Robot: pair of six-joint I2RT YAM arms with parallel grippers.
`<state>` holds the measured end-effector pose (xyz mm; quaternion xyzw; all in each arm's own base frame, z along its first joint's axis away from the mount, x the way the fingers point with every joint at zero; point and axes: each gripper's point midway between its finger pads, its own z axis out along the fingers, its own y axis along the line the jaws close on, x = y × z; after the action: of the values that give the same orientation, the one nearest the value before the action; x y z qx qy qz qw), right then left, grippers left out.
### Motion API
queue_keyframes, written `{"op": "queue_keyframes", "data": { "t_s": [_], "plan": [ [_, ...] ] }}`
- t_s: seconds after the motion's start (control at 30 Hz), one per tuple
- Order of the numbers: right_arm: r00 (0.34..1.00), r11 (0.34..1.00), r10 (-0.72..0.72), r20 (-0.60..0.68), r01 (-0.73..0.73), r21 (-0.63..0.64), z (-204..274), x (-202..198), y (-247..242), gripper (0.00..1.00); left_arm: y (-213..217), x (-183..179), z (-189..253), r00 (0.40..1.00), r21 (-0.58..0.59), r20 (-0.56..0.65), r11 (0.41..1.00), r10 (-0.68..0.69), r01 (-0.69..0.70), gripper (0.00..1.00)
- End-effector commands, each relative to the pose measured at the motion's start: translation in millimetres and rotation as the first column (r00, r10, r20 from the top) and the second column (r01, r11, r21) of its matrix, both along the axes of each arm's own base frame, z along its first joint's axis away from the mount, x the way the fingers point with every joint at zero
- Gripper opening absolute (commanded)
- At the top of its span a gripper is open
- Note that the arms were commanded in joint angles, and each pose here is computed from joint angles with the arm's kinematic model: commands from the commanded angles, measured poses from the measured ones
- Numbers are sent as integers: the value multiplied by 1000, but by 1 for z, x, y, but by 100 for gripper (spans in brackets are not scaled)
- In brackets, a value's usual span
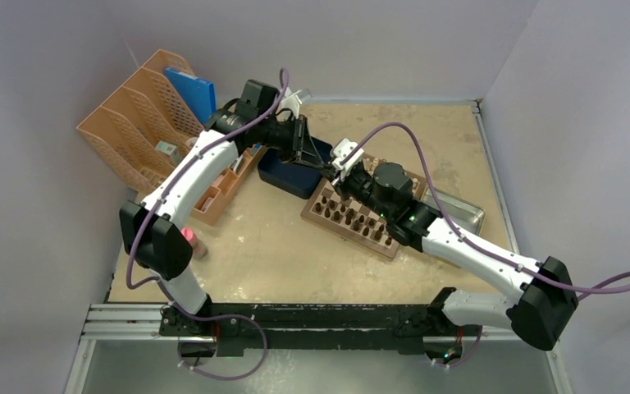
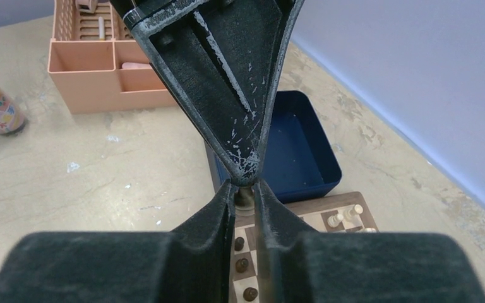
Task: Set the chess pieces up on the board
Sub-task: Place the chess piece on the chessboard.
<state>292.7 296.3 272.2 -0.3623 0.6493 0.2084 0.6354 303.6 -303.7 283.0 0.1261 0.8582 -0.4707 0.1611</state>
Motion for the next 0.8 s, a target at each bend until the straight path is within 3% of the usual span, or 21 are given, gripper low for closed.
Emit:
{"op": "queue_keyframes", "data": {
  "t_s": [0.0,0.27,0.47,0.77],
  "plan": [
    [997,997,1,74,-7,83,42,1,4,21,-4,5,5,997,-1,71,1000,-18,19,0],
    [999,989,-41,19,37,146,57,-19,-22,59,-9,30,-2,985,73,169,997,25,-38,0],
    [980,934,-178,-87,196,298,93,-33,-65,62,-37,52,-30,952,171,304,982,30,-85,0],
    [933,860,-331,-140,359,362,112,-37,-107,62,-82,97,-100,882,283,467,935,61,-214,0]
  ]
}}
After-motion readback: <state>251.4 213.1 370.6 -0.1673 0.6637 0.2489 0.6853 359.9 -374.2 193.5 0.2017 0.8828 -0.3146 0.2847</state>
